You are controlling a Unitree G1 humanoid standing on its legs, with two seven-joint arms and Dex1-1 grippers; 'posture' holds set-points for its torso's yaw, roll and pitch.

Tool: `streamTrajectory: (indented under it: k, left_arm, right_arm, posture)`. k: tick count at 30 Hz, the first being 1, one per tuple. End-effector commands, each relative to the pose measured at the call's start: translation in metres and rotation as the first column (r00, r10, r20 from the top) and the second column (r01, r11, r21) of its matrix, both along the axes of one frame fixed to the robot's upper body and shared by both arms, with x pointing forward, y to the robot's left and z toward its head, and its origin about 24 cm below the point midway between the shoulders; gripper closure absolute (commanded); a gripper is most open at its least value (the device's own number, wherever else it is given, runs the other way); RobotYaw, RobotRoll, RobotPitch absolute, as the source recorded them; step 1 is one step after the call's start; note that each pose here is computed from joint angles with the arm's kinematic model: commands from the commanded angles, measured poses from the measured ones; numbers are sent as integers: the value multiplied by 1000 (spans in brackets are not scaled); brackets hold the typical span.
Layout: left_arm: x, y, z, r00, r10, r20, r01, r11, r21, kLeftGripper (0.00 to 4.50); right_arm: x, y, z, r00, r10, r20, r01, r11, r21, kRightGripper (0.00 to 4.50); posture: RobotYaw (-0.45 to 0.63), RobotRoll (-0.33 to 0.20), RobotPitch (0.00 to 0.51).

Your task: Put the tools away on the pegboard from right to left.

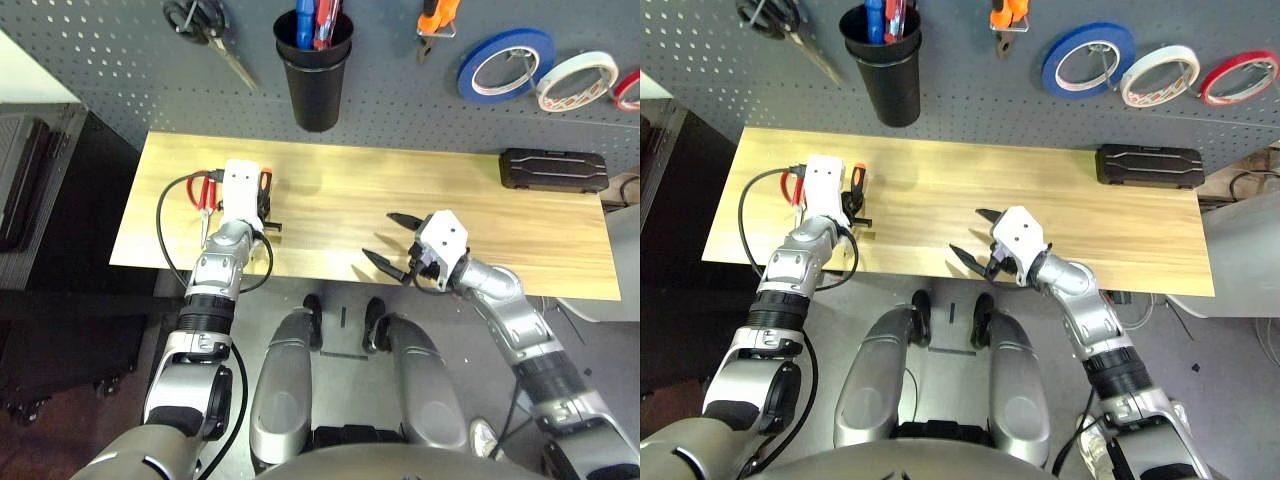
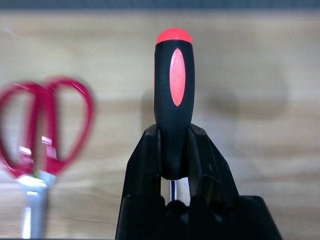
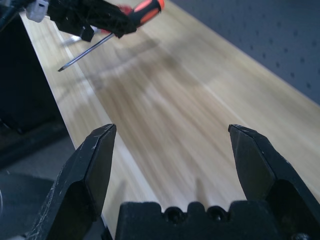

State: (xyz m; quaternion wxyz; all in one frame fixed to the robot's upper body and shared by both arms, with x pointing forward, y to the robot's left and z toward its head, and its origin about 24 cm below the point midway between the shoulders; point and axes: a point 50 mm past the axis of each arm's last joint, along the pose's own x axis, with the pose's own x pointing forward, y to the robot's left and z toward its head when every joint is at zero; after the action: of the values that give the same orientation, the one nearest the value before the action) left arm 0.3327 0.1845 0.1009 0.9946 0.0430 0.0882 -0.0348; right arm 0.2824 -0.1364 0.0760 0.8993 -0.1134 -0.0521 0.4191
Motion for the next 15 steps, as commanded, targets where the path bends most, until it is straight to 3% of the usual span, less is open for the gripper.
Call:
streamTrajectory:
  k: [1, 15]
  left_arm:
    - [-14, 3, 14, 997, -6, 79, 9, 999, -35, 3945]
    - [-34, 3, 78, 937, -102, 334, 146, 983, -111, 3945]
  right_arm:
    - [1, -11, 3, 1000, -29, -4, 29, 996, 89, 0]
    - [9, -38, 53, 987, -26, 160, -25, 952, 306, 0]
  posture:
    - [221, 0, 331]
    - [274, 0, 248]
